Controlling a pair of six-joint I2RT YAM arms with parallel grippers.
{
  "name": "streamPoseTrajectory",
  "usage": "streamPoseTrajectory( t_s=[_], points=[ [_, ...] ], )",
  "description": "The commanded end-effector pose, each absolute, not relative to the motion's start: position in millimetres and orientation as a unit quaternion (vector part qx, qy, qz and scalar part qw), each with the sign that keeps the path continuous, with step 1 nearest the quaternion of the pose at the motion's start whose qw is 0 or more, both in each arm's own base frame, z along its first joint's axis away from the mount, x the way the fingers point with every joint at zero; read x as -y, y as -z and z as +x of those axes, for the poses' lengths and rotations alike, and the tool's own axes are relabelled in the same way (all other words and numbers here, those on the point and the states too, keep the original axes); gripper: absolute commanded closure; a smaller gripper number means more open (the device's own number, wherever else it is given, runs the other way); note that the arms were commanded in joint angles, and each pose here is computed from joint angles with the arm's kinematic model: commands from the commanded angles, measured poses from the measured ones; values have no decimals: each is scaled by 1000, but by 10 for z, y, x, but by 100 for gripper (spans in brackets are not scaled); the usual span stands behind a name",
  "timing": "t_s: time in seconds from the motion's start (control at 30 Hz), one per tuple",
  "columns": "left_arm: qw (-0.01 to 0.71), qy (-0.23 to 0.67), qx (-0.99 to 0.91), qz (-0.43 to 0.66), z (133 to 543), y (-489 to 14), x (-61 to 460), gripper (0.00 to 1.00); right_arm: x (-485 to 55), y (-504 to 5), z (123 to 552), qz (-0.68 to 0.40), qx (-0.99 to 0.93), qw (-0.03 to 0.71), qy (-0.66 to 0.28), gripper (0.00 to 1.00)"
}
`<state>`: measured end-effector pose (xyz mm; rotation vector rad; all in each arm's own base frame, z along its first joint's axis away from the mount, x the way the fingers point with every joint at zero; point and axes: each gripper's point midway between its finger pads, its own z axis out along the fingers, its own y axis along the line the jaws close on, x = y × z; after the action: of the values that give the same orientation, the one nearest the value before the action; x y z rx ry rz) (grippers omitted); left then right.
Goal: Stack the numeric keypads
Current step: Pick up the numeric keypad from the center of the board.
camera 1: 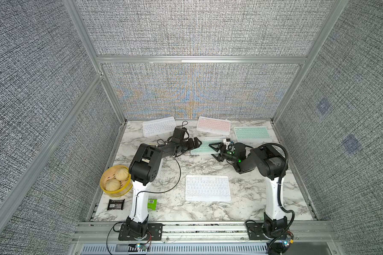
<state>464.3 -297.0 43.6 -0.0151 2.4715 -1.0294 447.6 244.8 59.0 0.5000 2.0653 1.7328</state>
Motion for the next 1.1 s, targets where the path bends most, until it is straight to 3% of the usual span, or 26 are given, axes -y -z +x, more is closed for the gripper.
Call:
streamPoseTrajectory(
  t_s=[0.0, 0.23, 0.43, 0.53, 0.87, 1.07],
  points=[
    [155, 355, -922, -29, 4363, -157, 2880, 1, -2327, -258, 4445, 220, -763, 179, -581, 22],
    [152, 355, -922, -33, 4356, -126, 2875, 1, -2126, -50, 4489, 266, -775, 198, -537, 34],
    [150, 375, -914, -40, 4354, -158, 2928, 1, -2055, 44, 4514, 288, -780, 202, -517, 62],
    [142, 392, -908, -45, 4337, -185, 2970, 1, -2049, 53, 4514, 293, -779, 201, -518, 71],
    [139, 466, -873, -31, 4363, -471, 3181, 4, -2048, 49, 4490, 294, -777, 196, -521, 76],
    [136, 510, -849, -31, 4404, -607, 3298, 18, -2032, 29, 4469, 291, -779, 195, -520, 76]
  ],
)
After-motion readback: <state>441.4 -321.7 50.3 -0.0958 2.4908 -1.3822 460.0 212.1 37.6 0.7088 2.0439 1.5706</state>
